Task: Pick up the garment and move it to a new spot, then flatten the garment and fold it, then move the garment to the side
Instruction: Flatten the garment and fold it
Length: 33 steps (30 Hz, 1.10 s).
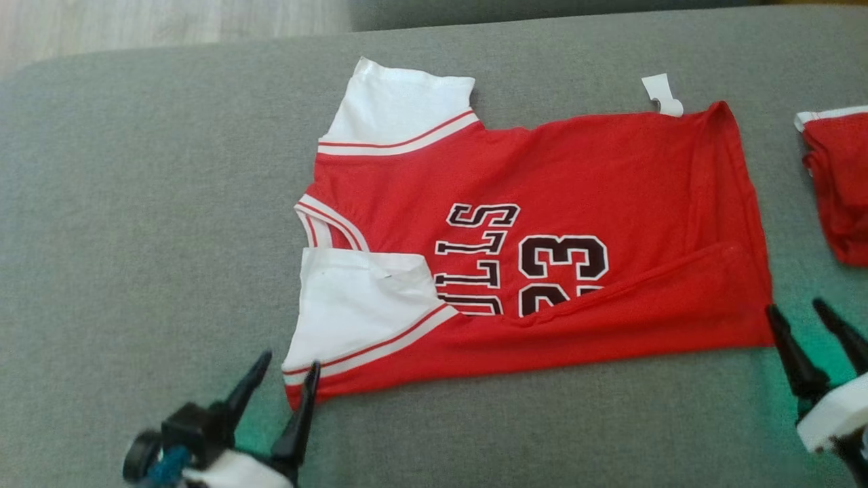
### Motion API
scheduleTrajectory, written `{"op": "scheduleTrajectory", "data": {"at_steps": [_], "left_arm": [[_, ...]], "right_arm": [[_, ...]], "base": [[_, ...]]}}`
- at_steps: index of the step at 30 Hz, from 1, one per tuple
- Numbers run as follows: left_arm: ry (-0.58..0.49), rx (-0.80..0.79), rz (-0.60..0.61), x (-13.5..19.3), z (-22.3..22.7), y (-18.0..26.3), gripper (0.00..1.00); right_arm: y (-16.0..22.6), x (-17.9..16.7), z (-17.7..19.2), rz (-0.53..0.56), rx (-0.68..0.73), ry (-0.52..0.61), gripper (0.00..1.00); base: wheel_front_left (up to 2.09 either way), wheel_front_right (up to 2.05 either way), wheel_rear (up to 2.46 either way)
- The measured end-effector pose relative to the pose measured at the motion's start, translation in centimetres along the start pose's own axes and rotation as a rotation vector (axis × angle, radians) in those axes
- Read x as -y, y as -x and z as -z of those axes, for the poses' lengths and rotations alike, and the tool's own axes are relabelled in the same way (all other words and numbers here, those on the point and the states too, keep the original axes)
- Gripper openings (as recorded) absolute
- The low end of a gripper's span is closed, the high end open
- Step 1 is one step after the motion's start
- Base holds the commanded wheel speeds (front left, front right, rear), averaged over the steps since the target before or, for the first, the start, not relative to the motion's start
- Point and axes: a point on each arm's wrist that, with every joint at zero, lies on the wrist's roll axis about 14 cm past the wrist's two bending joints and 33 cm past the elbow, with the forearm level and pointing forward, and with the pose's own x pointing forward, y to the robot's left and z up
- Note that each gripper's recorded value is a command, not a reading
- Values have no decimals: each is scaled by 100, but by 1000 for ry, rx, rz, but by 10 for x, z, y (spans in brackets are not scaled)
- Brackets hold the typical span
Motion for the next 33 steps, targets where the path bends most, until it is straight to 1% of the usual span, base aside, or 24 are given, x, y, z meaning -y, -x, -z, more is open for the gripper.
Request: {"op": "scheduleTrajectory", "data": {"at_steps": [2,4,8,10,14,17,19,21,24,27,33], "left_arm": [[-29,30,18,1,-14,-8,100],[-63,77,43,1,-37,-21,100],[-182,177,110,1,-101,-54,100],[-243,199,157,3,-131,-73,100],[-358,166,185,-9,-180,-117,100],[-402,99,175,-22,-203,-152,100],[-412,28,157,-32,-208,-174,100],[-399,-62,141,-41,-203,-195,100],[-356,-179,137,-48,-185,-220,100],[-356,-278,135,-52,-166,-241,100],[-380,-379,158,-56,-137,-273,100]], "right_arm": [[-2,0,-14,11,52,10,100],[-4,-1,-27,19,91,16,100],[-15,-12,-48,8,140,32,100],[-22,-18,-56,-6,149,50,100],[-37,-26,-66,-23,157,76,100],[-50,-29,-68,-32,143,88,100],[-57,-29,-69,-34,142,90,100],[-63,-27,-69,-32,139,89,100],[-66,-24,-67,-22,133,86,100],[-65,-17,-59,1,116,82,100],[-60,1,-37,58,68,60,100]], "base": [[0,0,0],[0,0,0],[0,0,0],[0,0,0],[0,0,0],[0,0,0],[0,0,0],[0,0,0],[0,0,0],[0,0,0],[0,0,0]]}}
